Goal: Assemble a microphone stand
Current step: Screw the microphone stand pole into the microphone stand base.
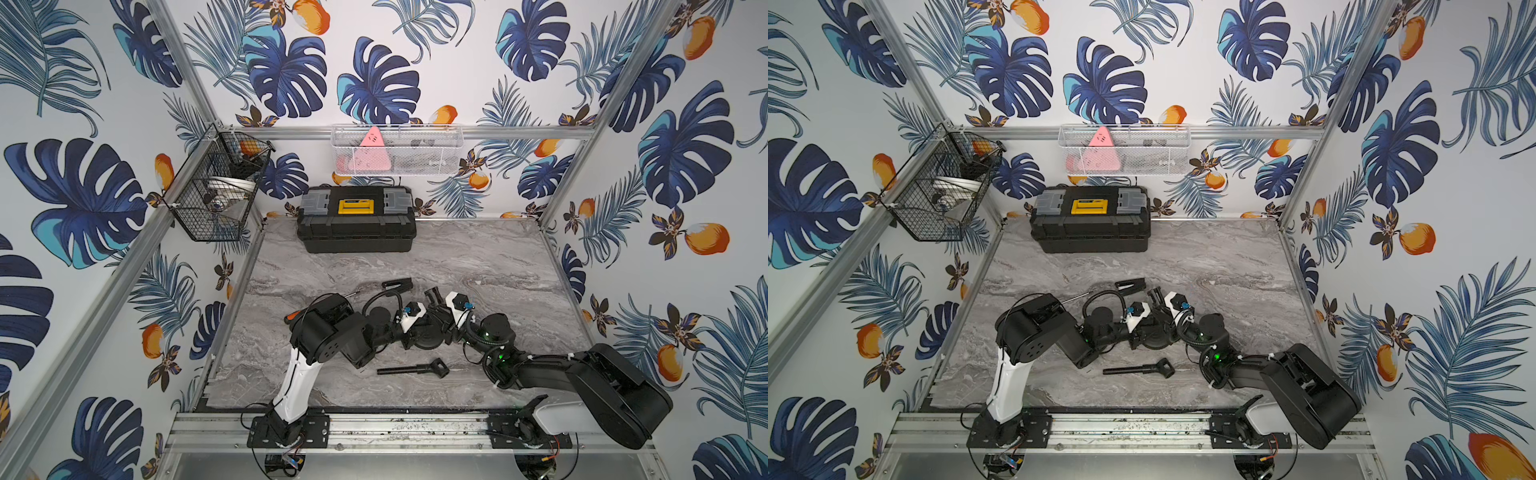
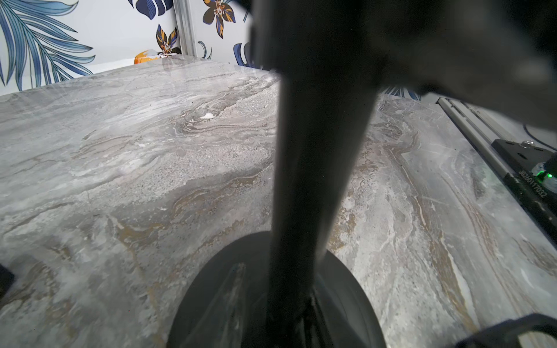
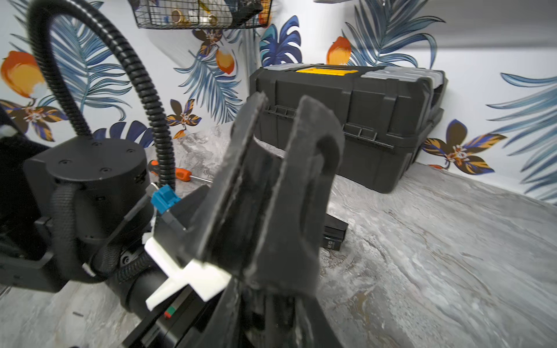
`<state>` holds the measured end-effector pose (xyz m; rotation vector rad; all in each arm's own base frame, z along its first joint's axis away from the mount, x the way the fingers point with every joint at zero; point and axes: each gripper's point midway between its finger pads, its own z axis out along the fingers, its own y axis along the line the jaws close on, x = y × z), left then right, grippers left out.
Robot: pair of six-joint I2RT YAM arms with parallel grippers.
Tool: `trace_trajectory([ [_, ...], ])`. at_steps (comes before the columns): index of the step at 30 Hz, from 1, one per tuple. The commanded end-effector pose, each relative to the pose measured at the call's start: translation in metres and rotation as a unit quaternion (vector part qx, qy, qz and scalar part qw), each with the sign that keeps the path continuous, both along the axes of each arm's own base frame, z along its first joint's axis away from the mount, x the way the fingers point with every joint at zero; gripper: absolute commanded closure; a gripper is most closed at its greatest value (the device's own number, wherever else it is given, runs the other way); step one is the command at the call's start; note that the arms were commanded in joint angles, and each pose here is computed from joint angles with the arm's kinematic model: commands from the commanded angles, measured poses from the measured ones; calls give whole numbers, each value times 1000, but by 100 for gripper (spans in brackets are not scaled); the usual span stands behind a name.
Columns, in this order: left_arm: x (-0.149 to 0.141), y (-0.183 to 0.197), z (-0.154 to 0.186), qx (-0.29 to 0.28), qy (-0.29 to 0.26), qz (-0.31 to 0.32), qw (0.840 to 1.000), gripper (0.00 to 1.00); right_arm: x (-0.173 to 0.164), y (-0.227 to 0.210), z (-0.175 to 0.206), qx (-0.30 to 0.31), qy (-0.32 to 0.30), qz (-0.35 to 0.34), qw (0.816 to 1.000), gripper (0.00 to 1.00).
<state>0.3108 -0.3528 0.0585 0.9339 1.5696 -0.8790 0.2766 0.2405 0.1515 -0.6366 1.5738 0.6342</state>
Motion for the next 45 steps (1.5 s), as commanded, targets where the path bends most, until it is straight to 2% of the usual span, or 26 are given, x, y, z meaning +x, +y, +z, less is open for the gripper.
trace_trajectory([
  [1,3,0,19,-27,-17,5,999,62,5,-14,-34,-25,72,-84,993,100],
  [7,1,-2,25,-44,-16,-1,999,64,6,-9,-41,-38,83,-114,989,100],
  [10,2,-1,25,-43,-18,2,999,70,7,-8,-42,-42,87,-118,988,100],
  [15,2,-4,22,-39,-16,-5,999,86,3,-4,-39,-41,84,-102,990,98],
  [16,2,-4,21,-37,-15,-5,999,87,1,-4,-37,-38,84,-98,991,84],
  [17,2,-4,20,-35,-17,-5,999,88,-1,-3,-33,-37,77,-90,992,64],
  [18,2,-4,19,-33,-17,-5,999,89,-4,-3,-28,-36,67,-81,994,48],
  [19,2,-3,17,-31,-18,-5,999,89,-7,-5,-22,-30,59,-73,995,39],
  [20,2,-3,17,-29,-18,-6,999,89,-9,-6,-16,-25,54,-54,997,37],
  [24,2,-3,16,-25,-20,-6,999,89,-22,-14,0,-25,88,48,995,38],
  [27,2,-3,14,-22,-20,-6,1000,88,-26,-22,7,-21,96,91,991,40],
  [31,2,-2,13,-19,-21,-3,1000,88,-19,-28,6,-15,117,126,985,43],
  [34,2,-1,12,-17,-21,-3,1000,87,-16,-23,0,-45,127,153,979,44],
  [41,0,-3,9,-17,-16,-10,1000,87,-1,-12,4,-79,100,194,973,42],
  [45,0,-4,9,-17,-16,-12,1000,87,6,-5,5,-78,85,216,970,42],
])
